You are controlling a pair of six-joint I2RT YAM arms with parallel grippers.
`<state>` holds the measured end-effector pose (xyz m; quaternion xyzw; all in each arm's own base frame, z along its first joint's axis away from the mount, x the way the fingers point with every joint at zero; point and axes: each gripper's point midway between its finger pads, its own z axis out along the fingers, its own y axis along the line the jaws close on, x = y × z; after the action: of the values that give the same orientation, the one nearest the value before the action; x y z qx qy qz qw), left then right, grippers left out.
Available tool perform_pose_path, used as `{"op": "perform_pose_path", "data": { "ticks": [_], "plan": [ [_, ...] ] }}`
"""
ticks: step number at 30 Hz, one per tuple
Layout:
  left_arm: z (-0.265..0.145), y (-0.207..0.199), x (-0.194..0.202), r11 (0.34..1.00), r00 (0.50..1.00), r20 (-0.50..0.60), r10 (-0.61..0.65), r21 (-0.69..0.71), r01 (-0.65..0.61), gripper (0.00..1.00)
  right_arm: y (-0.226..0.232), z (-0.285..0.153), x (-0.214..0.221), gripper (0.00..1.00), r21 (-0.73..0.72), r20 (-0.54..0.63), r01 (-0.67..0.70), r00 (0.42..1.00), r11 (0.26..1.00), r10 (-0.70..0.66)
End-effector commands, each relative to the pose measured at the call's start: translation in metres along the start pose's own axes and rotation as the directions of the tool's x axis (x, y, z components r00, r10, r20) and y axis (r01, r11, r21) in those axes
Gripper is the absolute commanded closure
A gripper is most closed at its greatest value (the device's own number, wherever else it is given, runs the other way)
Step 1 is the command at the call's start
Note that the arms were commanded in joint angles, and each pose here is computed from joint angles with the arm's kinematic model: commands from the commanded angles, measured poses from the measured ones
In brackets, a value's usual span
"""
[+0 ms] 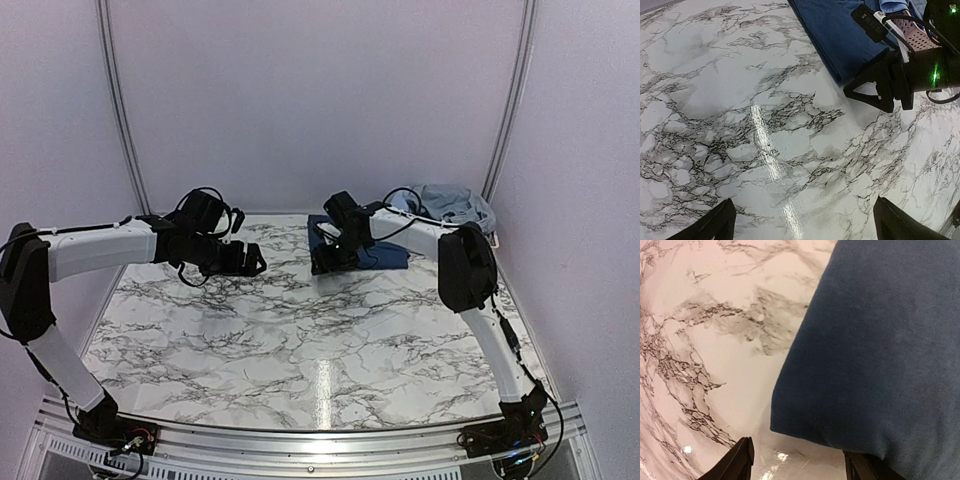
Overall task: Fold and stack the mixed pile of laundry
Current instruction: Place the square-folded T-shirt at the corner of the board, then pick up the crumpled skirt from the center of the board.
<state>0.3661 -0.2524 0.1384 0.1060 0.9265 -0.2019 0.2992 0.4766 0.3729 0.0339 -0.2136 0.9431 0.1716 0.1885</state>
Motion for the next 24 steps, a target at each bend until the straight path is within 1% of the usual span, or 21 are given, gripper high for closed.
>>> {"op": "perform_pose_path", "data": {
  "ticks": [1, 6, 8, 10, 13, 17, 19, 21, 24],
  "plan": [
    [-0.009, 0.003, 0.0, 1.0, 1.0, 0.003, 0.003, -0.009, -0.003, 0.01, 0.0, -0.02, -0.02, 0.38, -0.056, 0.046, -0.002, 0.999, 0.998, 0.004],
    [-0.005, -0.001, -0.002, 1.0, 1.0, -0.005, 0.001, 0.011, 0.0, 0.01, 0.013, -0.067, -0.024, 0.34, -0.076, 0.099, 0.036, 0.995, 0.996, -0.029],
    [-0.005, -0.002, -0.003, 1.0, 1.0, -0.005, -0.001, 0.016, 0.001, 0.01, 0.007, -0.091, -0.029, 0.32, -0.06, 0.131, 0.03, 0.991, 0.998, -0.022],
    [-0.004, -0.003, -0.004, 1.0, 1.0, -0.004, -0.004, 0.02, 0.004, 0.01, -0.014, -0.119, -0.038, 0.31, -0.023, 0.182, -0.001, 0.983, 1.0, 0.005],
    [-0.005, -0.003, -0.005, 1.0, 1.0, -0.002, 0.0, 0.02, 0.0, 0.01, -0.06, -0.171, -0.057, 0.26, 0.055, 0.279, -0.078, 0.958, 0.995, 0.06],
    [-0.005, -0.003, -0.006, 1.0, 1.0, 0.001, 0.002, 0.018, -0.002, 0.01, -0.145, -0.243, -0.07, 0.18, 0.197, 0.406, -0.219, 0.906, 0.956, 0.124],
    [-0.006, -0.003, -0.006, 1.0, 1.0, 0.003, 0.002, 0.016, -0.002, 0.01, -0.188, -0.267, -0.064, 0.15, 0.265, 0.44, -0.295, 0.884, 0.918, 0.157],
    [-0.007, -0.003, -0.007, 1.0, 1.0, 0.006, 0.0, 0.014, 0.0, 0.01, -0.232, -0.288, -0.053, 0.13, 0.332, 0.465, -0.382, 0.862, 0.862, 0.203],
    [-0.008, -0.001, -0.008, 1.0, 1.0, 0.013, -0.001, 0.006, 0.001, 0.01, -0.279, -0.305, -0.026, 0.08, 0.407, 0.469, -0.473, 0.842, 0.781, 0.266]
  ]
}}
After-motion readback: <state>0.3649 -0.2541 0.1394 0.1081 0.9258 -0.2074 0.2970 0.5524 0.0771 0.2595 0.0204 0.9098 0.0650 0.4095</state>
